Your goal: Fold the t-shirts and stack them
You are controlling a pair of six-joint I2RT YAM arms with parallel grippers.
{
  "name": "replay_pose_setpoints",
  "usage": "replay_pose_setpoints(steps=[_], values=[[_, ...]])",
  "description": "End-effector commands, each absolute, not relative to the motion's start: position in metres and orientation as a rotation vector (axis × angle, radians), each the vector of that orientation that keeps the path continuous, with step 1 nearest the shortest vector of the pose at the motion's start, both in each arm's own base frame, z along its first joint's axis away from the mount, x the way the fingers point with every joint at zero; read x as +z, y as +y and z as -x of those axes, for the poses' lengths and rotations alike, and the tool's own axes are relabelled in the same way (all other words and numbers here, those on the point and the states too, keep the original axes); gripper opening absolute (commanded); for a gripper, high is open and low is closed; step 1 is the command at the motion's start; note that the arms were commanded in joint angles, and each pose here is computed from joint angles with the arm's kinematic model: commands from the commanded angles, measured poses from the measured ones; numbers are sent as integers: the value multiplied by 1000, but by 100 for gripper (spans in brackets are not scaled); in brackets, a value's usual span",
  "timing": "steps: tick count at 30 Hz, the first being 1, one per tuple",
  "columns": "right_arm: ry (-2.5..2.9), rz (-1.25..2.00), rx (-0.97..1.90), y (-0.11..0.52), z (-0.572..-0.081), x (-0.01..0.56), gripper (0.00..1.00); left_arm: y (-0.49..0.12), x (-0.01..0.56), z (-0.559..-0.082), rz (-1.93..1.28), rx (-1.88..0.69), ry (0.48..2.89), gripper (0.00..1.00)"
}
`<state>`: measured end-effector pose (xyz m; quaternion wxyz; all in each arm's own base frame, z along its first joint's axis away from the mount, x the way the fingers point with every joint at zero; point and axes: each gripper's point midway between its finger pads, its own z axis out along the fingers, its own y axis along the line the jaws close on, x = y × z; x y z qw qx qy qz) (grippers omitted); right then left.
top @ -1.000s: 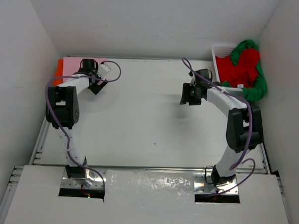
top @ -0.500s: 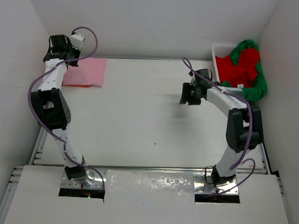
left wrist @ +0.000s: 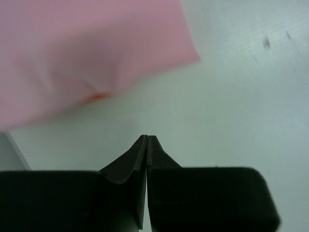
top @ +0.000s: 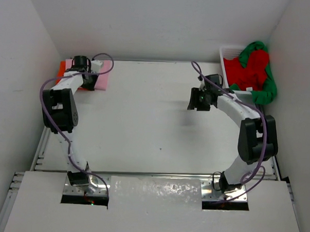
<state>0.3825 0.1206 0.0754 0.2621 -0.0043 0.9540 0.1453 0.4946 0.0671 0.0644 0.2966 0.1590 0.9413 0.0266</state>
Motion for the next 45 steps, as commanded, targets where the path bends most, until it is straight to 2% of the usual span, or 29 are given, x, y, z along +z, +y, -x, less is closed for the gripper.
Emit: replay_pose_setpoints(steps=[1, 6, 11, 14, 32, 45], values=[[2567, -18, 419, 117, -370, 77, 51, 40, 90, -457, -501, 84, 2485, 2], [2574, -49, 430, 111, -352, 71, 52, 12, 55, -376, -596, 14, 2589, 4], [2579, -56, 442, 109, -342, 69, 52, -13, 25, -322, -717, -36, 2648, 7], [2569, -62, 443, 108, -337, 70, 53, -21, 18, -309, -721, -60, 2661, 9], [2513, -69, 406, 99, -332, 96, 55, -43, 23, -316, -718, -123, 2607, 12], [2362, -23, 349, 78, -367, 176, 59, -36, 27, -326, -696, -62, 2598, 12]])
